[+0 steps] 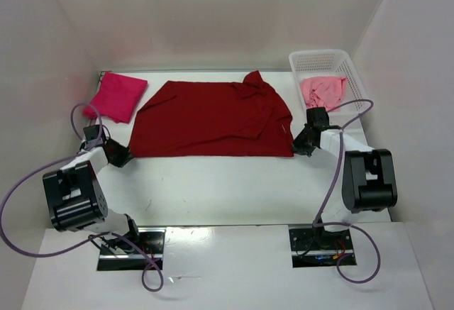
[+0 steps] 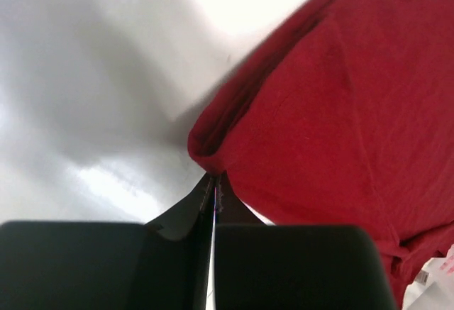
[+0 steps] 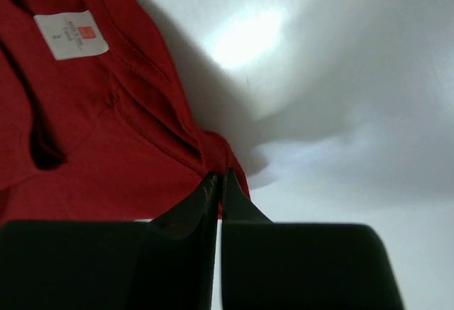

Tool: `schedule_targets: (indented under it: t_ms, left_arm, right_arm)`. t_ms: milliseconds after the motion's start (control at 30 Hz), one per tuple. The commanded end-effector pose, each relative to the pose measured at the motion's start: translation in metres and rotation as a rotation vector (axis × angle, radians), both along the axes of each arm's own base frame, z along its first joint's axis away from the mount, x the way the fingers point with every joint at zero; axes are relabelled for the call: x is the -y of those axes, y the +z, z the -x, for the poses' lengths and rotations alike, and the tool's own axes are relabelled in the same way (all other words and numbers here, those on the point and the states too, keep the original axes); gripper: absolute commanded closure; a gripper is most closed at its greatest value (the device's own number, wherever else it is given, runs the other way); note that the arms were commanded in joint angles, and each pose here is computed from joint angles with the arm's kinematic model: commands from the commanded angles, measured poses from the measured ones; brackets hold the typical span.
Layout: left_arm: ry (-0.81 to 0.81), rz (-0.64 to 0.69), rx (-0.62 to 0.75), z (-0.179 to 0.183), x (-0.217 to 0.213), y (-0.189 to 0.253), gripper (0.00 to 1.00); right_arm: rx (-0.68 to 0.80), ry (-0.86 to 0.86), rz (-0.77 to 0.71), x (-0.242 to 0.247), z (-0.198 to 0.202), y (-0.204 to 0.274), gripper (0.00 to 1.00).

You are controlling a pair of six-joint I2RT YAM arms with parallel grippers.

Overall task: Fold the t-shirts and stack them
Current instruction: Fold the flattened tshirt in 1/3 of the way

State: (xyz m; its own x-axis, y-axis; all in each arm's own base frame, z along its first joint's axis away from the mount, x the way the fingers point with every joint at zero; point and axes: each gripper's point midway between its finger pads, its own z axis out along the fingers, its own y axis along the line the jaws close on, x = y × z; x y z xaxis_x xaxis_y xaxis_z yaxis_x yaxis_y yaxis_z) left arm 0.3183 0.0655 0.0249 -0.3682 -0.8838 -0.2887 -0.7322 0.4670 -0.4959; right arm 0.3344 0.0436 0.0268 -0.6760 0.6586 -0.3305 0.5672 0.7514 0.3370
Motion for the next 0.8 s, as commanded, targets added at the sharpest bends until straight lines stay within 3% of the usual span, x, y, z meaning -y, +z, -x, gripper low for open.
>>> schedule_targets:
  t_ms: [0, 167, 367, 400, 500, 533, 600, 700, 733, 767]
  left_arm:
    - [-0.013, -0.02, -0.045, 0.031, 0.0, 0.005, 1.0]
    - [0.008, 0.097, -0.074, 0.066, 0.023, 0.016, 1.0]
    - [0.02, 0.238, -0.122, 0.088, 0.05, 0.032, 0.96]
    - [0.021, 0.26, -0.114, 0.089, 0.054, 0.033, 0.79]
    - [0.016, 0.217, -0.11, 0.09, 0.048, 0.043, 0.31]
    - [0.015, 0.214, -0.103, 0.089, 0.048, 0.047, 0.1]
    - [0.005, 0.196, -0.077, 0.083, 0.044, 0.056, 0.0]
    - [-0.007, 0.079, -0.021, 0.062, 0.025, 0.082, 0.0]
    - [0.001, 0.041, -0.013, 0.058, 0.02, 0.088, 0.0]
    - [-0.009, 0.025, 0.018, 0.05, 0.019, 0.096, 0.0]
  right_arm:
    - [-0.022, -0.031, -0.033, -0.001, 0.028, 0.016, 1.0]
    - [-0.009, -0.109, -0.176, -0.012, 0.065, 0.039, 1.0]
    - [-0.009, -0.193, -0.169, -0.007, 0.103, 0.073, 1.0]
    - [0.0, -0.188, -0.159, -0.008, 0.101, 0.081, 0.99]
    - [0.028, -0.183, -0.119, -0.001, 0.102, 0.095, 0.71]
    - [0.039, -0.174, -0.116, -0.001, 0.103, 0.1, 0.58]
    - [0.086, -0.146, -0.092, 0.002, 0.097, 0.114, 0.5]
    - [0.139, -0.092, -0.086, 0.0, 0.086, 0.124, 0.45]
    - [0.153, -0.072, -0.082, -0.003, 0.081, 0.126, 0.45]
    - [0.154, -0.034, -0.112, -0.01, 0.075, 0.125, 0.55]
